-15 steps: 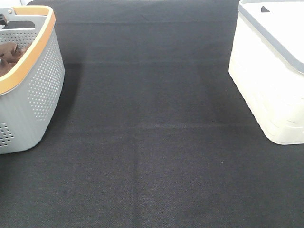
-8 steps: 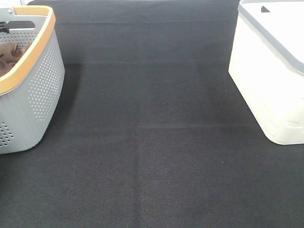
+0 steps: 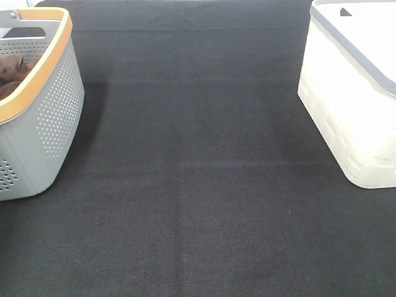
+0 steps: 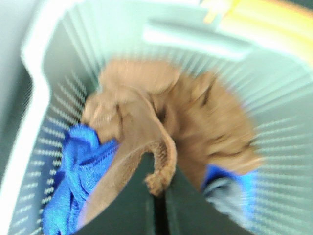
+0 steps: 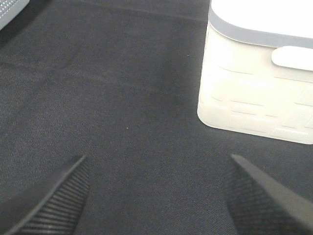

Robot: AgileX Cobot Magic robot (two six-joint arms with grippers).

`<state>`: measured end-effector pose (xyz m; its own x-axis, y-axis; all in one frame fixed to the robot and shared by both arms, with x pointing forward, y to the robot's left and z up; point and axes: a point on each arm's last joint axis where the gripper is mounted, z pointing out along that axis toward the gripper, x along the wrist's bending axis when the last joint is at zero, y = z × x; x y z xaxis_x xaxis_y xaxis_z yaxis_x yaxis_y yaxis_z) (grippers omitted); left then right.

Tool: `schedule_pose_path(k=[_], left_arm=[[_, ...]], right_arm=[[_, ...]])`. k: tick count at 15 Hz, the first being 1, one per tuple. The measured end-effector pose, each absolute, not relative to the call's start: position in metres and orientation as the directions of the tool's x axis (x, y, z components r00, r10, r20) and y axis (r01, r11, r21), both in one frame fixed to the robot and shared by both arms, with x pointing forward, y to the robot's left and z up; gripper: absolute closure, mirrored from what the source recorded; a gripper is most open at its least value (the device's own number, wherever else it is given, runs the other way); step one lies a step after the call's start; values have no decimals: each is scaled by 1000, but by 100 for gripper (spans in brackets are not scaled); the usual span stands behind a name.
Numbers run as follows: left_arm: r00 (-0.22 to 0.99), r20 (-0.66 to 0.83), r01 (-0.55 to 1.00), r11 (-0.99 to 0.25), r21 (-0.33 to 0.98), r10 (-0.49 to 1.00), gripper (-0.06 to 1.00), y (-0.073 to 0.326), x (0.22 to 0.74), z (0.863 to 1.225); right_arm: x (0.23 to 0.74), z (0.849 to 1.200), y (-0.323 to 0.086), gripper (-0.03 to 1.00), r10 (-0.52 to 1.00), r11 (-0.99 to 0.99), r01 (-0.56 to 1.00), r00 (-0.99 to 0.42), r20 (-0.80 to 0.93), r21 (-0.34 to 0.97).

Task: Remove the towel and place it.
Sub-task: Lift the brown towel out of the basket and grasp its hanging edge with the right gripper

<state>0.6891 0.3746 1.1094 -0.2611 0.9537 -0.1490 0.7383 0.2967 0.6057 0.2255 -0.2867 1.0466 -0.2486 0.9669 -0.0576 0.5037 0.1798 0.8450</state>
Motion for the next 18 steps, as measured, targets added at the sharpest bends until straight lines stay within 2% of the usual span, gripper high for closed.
schedule_pose_path(k=[1,4,8,13,16,18], left_arm=[[-244,-171,689,294,662,955,94,370,672,1144],[-176,-206,566,270,779,963,94,351,635,1209],[63,-223,373,184,910,973,94,295,593,1275],[283,-199,159,158,975,938,94,228,571,1310],[376,-194,124,158,980,906,94,196,563,1314],[442,-194,97,168,981,876,94,173,555,1318]], right_arm=[[225,1047,-287,24,967,180,504,-249,-58,845],[225,1047,-287,24,967,180,504,-249,-58,845],[225,1047,-287,24,968,176,505,-247,-53,845],[230,1054,-280,24,967,51,480,-242,76,876],[255,1075,-270,24,931,-112,401,-277,237,909],[277,1085,-264,25,901,-151,380,-326,285,913]])
